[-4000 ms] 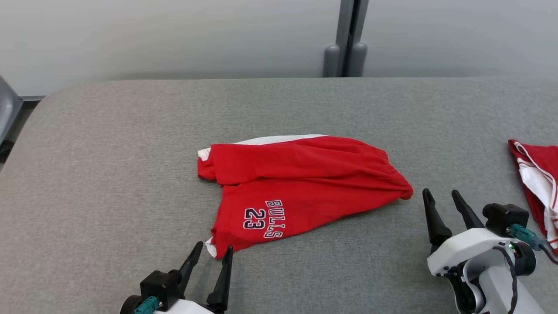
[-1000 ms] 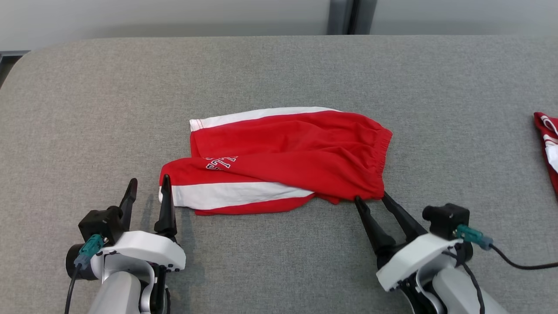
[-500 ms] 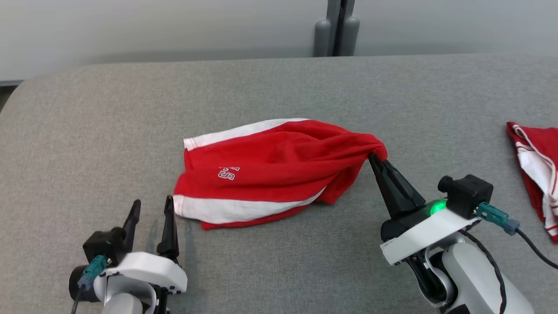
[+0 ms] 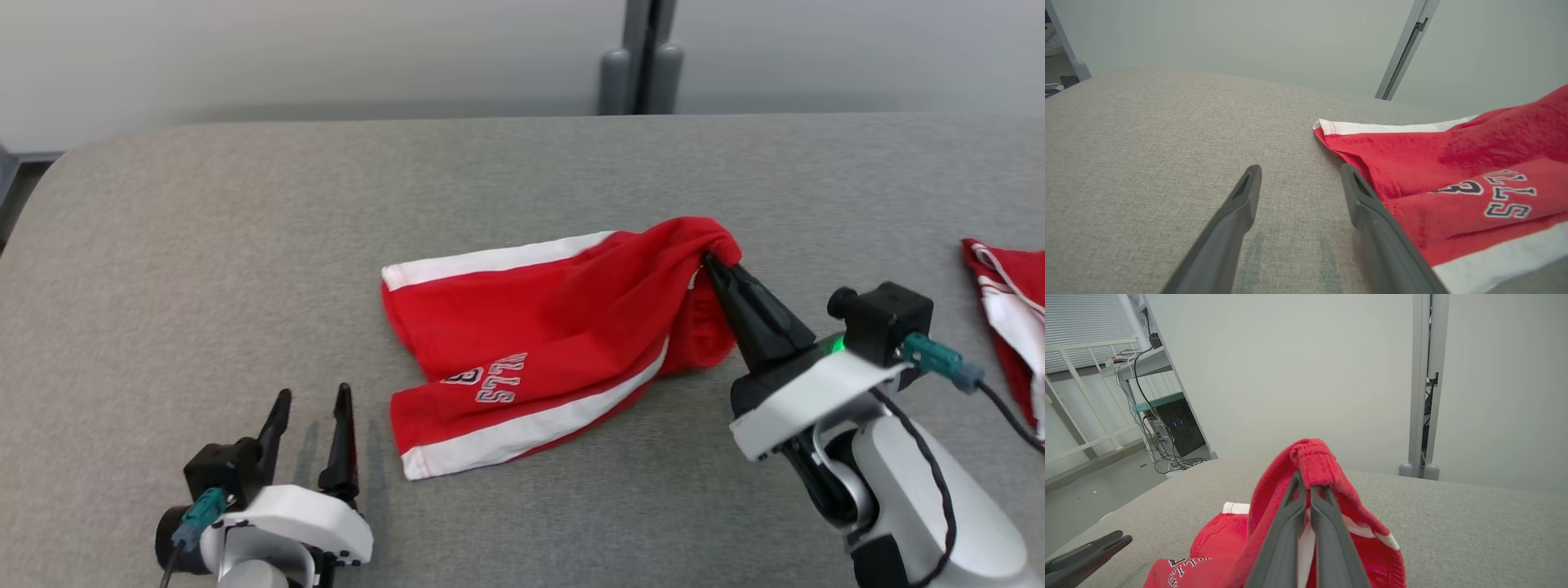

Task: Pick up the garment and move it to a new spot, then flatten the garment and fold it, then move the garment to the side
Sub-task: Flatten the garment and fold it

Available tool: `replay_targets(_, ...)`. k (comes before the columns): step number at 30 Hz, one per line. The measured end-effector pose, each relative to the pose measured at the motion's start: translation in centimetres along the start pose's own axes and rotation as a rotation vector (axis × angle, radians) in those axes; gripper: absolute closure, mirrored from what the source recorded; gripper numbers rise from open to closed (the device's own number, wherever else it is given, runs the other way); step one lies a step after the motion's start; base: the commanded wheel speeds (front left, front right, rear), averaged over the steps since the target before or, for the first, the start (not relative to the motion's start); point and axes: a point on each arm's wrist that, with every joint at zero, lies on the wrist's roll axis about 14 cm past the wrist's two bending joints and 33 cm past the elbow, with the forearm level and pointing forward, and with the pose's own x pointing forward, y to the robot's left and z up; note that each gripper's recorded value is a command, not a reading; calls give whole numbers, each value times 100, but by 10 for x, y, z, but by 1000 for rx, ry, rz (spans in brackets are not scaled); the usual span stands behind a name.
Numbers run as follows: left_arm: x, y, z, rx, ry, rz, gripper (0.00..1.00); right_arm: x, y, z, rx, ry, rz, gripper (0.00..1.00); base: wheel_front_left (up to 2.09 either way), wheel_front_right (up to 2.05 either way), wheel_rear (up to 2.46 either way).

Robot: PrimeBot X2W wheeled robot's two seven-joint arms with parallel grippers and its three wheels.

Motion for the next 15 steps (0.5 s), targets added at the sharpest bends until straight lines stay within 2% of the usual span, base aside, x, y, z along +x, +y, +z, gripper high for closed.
replay_targets(7,-8,11,-4,-10,13,29,0,49,-15,-42,-51,145,-6,100,0,0,0)
replay_targets(8,-10,13,-4,-11,16,35,0,56,-17,-49,-58,162,-7,90,0,0,0)
replay_targets(9,-11,16,-5,-10,18,43,0,64,-18,-56,-62,180,-8,62,0,0,0)
replay_targets(10,-13,19,-5,-10,20,53,0,70,-22,-65,-71,214,-15,8,0,0,0)
replay_targets(11,-15,22,-7,-12,26,66,0,75,-27,-74,-82,242,-23,0,0,0,0)
replay_targets(15,-21,36,-13,-17,45,116,0,91,-38,-102,-74,295,-48,0,0,0,0)
